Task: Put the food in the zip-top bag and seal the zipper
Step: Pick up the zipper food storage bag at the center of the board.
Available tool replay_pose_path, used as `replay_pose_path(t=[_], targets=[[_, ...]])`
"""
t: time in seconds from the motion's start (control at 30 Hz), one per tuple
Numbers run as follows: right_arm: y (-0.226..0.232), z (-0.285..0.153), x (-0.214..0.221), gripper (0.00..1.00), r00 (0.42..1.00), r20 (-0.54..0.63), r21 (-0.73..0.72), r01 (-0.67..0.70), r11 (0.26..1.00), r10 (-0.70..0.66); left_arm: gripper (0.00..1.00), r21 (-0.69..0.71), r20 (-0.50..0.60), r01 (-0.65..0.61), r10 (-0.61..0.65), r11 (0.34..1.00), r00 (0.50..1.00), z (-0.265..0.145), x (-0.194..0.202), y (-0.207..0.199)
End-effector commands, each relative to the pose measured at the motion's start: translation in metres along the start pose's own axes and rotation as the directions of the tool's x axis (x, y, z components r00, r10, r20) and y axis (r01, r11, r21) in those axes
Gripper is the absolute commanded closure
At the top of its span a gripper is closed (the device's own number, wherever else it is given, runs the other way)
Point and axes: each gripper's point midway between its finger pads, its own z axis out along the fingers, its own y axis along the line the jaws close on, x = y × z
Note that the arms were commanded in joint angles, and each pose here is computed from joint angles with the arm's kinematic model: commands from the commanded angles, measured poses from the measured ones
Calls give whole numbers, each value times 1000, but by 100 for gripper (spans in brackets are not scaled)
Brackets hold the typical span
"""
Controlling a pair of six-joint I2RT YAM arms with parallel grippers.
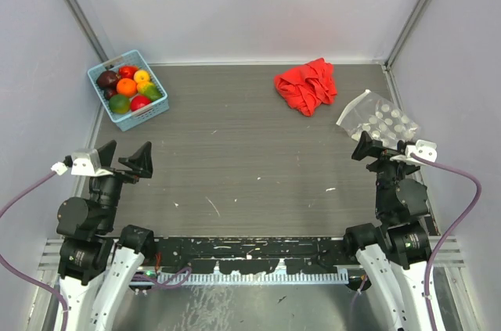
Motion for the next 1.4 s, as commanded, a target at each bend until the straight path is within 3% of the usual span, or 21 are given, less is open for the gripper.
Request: replay_pose_path(t=[0.0, 0.33, 0.67, 1.0, 1.2, 1.37], targets=[[3, 1, -24, 0, 997, 68, -3, -32, 999, 32, 2, 27, 84, 14, -16, 1000, 996, 0, -21, -6], [8, 11, -18, 0, 999, 16, 0, -38, 999, 38, 2, 32, 103, 19, -23, 999, 994, -6, -25, -6], [35, 50, 14, 0, 983, -183, -28, 0, 1000, -5, 2, 42, 124, 24, -29, 999, 992, -13, -29, -7], [45, 121, 83, 0, 908, -411, 68, 125, 990, -87, 2, 43, 141, 26, -32, 999, 989, -18, -33, -6], [23, 160, 113, 0, 890, -439, 238, 247, 939, -122, 2, 46, 148, 24, -31, 999, 988, -21, -34, -6], [16, 185, 139, 1, 865, -478, 278, 315, 908, -154, 2, 52, 154, 23, -31, 998, 988, -22, -35, -7]])
